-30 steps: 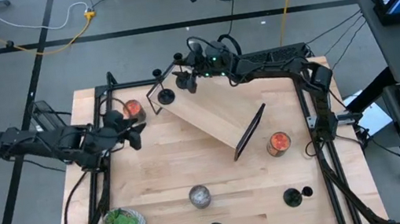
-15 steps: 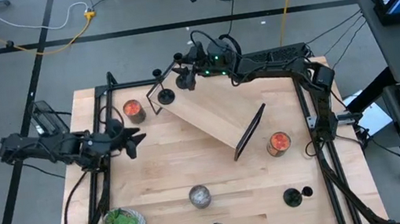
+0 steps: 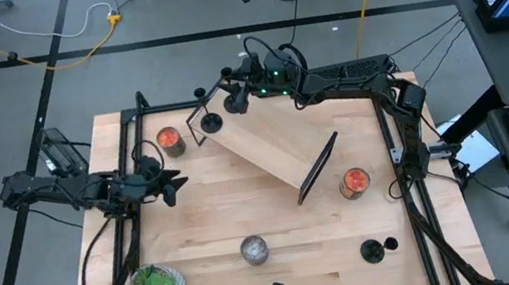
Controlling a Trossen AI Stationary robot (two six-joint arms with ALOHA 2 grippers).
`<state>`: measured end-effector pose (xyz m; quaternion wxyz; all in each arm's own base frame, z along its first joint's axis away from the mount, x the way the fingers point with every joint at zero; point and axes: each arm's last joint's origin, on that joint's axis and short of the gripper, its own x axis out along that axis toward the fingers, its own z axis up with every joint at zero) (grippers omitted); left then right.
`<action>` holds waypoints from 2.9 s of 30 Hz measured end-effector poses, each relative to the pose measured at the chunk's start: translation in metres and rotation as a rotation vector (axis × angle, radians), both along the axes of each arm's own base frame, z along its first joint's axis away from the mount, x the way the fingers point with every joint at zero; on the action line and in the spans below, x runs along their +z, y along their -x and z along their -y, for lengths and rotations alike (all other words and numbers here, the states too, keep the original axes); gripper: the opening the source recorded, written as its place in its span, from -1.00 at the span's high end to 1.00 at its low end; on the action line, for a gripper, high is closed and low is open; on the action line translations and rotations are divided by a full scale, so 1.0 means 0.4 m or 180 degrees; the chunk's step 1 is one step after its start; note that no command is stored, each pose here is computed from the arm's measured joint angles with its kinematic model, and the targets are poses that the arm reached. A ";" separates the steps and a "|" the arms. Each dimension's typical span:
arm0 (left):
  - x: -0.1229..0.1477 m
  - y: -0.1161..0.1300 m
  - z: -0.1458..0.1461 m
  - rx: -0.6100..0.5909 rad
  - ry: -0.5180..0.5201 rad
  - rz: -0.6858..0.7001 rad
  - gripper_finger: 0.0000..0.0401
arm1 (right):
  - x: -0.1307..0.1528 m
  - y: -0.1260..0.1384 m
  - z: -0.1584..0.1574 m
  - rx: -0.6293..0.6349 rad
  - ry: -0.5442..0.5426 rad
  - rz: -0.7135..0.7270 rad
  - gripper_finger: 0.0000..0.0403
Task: Pick & Place candle stick holders
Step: Align the left black candle holder with the other black candle holder on the shelf
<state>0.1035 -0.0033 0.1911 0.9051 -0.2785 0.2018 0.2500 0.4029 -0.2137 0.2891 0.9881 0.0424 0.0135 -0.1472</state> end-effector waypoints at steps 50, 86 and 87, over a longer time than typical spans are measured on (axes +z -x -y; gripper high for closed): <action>0.002 -0.004 0.002 -0.0008 0.0078 0.0099 -0.04 | 0.009 -0.003 0.038 -0.0237 0.0284 0.0656 0.84; 0.007 -0.007 0.001 -0.0016 0.0016 0.0145 -0.04 | 0.011 -0.013 0.021 -0.0175 0.0348 0.0728 0.83; 0.007 -0.007 0.001 -0.0017 0.0016 0.0145 -0.04 | 0.011 -0.013 0.021 -0.0175 0.0348 0.0728 0.83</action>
